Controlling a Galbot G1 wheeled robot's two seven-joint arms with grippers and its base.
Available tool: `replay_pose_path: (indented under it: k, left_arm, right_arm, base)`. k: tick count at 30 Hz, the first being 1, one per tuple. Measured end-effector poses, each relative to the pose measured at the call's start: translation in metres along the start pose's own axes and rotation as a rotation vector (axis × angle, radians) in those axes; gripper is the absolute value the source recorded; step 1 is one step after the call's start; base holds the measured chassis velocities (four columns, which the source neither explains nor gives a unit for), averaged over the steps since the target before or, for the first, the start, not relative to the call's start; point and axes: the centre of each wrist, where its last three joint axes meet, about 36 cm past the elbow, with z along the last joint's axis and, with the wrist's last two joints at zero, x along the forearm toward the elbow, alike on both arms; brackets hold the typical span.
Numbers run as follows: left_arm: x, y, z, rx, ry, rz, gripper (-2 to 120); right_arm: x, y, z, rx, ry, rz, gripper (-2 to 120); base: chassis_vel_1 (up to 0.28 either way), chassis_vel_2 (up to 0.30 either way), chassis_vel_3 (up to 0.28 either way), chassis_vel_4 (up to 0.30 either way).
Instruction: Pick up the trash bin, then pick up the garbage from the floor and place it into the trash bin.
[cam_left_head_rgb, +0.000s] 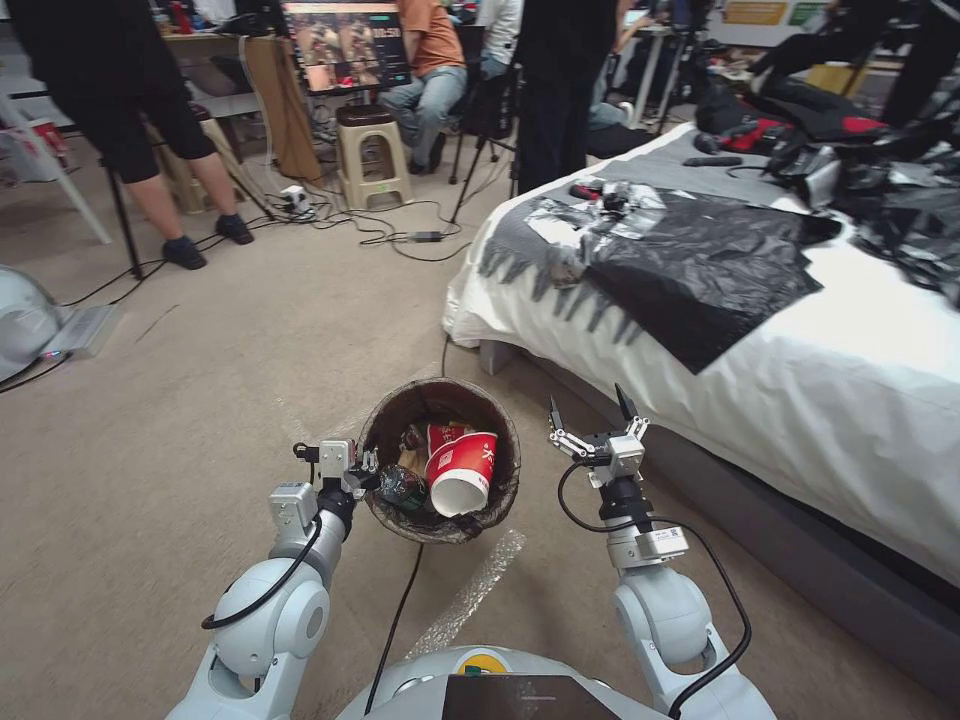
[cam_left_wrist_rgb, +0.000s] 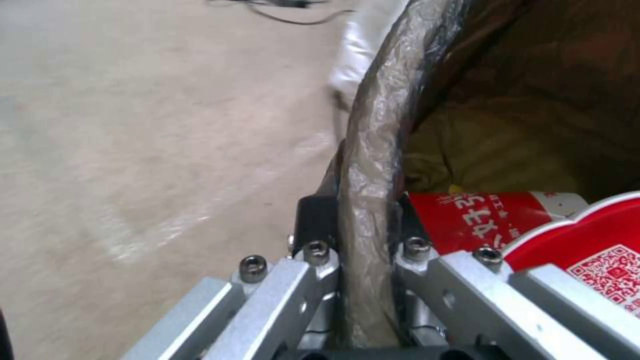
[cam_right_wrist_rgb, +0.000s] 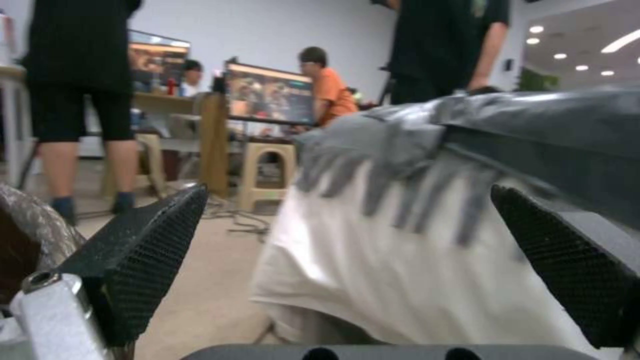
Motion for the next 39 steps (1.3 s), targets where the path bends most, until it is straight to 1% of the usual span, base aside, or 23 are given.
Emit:
replay_pose_path:
  k: [13, 25, 33, 39]
  left_arm:
    - [0.0001, 0.0042, -0.0016, 0.004, -0.004, -0.011, 3]
    - [-0.0021, 0.003, 0.0013, 0.008, 0.004, -0.009, 3]
    - [-0.0037, 0.002, 0.0031, 0.009, 0.0, -0.004, 3]
    - [-0.0061, 0.0032, 0.0059, 0.008, -0.017, 0.0, 3]
  right_arm:
    - [-0.0007, 0.0007, 0.002, -0.002, -0.001, 0.0, 100]
    - [-0.0017, 0.0006, 0.0015, -0.002, -0.006, 0.003, 100]
    - [-0.002, 0.0007, 0.0009, -0.003, -0.009, 0.005, 100]
    - [-0.002, 0.0014, 0.0009, -0.005, -0.01, 0.004, 100]
  base:
    - [0.125, 0.122, 0.131, 0.13]
    - [0.124, 0.128, 0.126, 0.131]
    - [0.118, 0.114, 0.123, 0.127]
    - [0.123, 0.105, 0.114, 0.134]
